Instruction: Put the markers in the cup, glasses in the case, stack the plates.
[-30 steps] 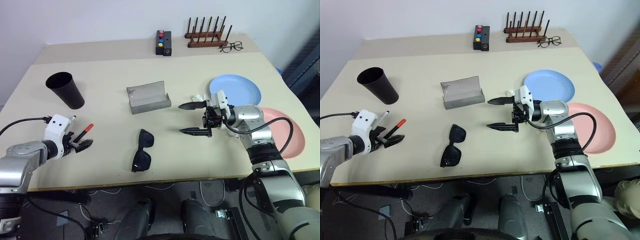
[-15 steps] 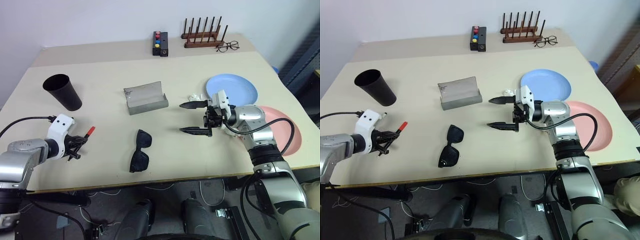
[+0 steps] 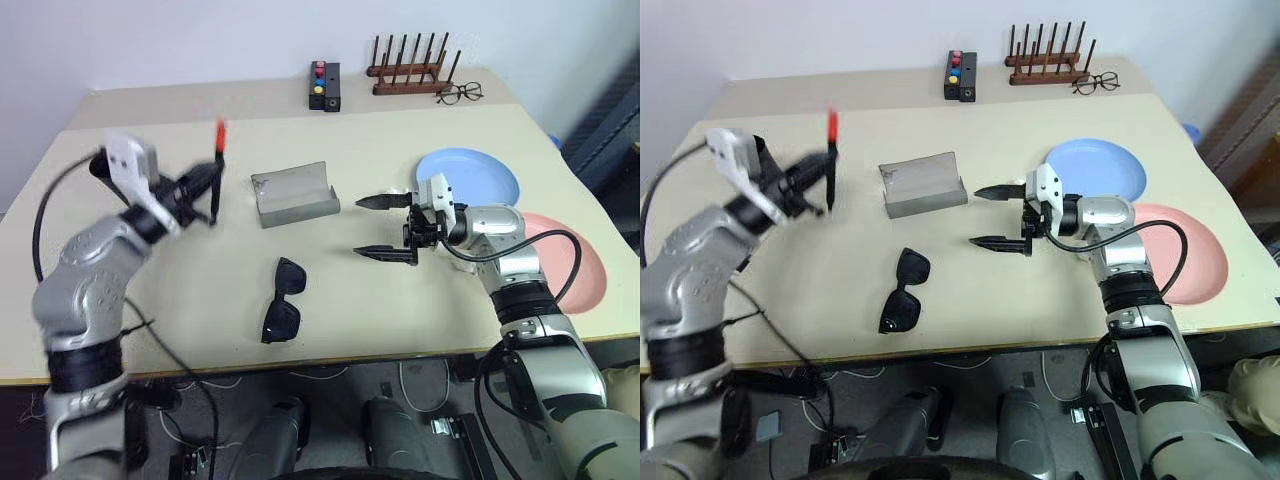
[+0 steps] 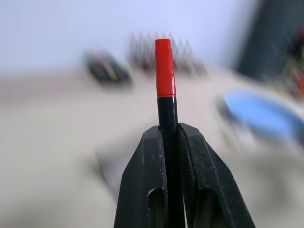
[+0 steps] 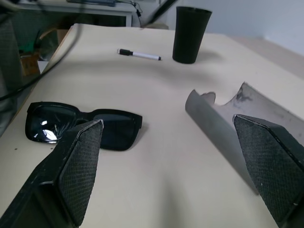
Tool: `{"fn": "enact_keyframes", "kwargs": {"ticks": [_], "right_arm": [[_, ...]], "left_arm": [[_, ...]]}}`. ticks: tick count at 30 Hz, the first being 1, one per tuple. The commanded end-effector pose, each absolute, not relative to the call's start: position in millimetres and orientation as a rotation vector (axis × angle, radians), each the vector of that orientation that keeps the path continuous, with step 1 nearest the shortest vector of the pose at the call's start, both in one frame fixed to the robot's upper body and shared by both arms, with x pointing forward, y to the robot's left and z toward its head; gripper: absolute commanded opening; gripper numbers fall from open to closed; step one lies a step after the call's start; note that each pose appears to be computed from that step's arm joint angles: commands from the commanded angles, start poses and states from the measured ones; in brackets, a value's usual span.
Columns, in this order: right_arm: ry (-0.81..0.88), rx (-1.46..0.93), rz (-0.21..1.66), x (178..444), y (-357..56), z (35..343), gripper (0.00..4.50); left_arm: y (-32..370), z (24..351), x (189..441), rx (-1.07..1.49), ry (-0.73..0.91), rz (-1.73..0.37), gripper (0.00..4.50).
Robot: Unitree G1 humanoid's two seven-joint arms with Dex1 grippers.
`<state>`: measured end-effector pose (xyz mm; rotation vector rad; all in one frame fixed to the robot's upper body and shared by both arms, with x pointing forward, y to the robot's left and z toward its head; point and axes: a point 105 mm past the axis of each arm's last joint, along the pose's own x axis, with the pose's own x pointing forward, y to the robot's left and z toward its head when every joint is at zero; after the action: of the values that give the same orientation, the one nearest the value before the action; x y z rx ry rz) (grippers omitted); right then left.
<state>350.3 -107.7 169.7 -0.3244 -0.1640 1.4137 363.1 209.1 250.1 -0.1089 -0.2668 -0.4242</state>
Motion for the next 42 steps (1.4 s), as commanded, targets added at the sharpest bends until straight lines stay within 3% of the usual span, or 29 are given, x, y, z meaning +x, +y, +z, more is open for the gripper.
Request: {"fn": "enact_keyframes", "kwargs": {"ticks": [1,9,19,31,42], "right_arm": [[-0.22,-0.345,1.409,352,-105,183,4.5],[-0.217,-0.338,1.409,352,-105,181,4.5],[-0.218,-0.328,1.418,353,-101,181,4.5],[-0.225,-0.312,1.425,352,-98,181,4.5],[-0.228,-0.311,1.416,351,-100,183,4.5]], "left_arm": [[252,269,377,-0.09,-0.375,-0.15,0.02],[297,299,373,0.023,-0.586,0.187,0.02],[319,325,365,0.062,-0.773,0.336,0.02],[347,311,369,0.224,-0.766,0.563,0.02],[344,289,392,0.273,-0.671,0.564,0.02]]}}
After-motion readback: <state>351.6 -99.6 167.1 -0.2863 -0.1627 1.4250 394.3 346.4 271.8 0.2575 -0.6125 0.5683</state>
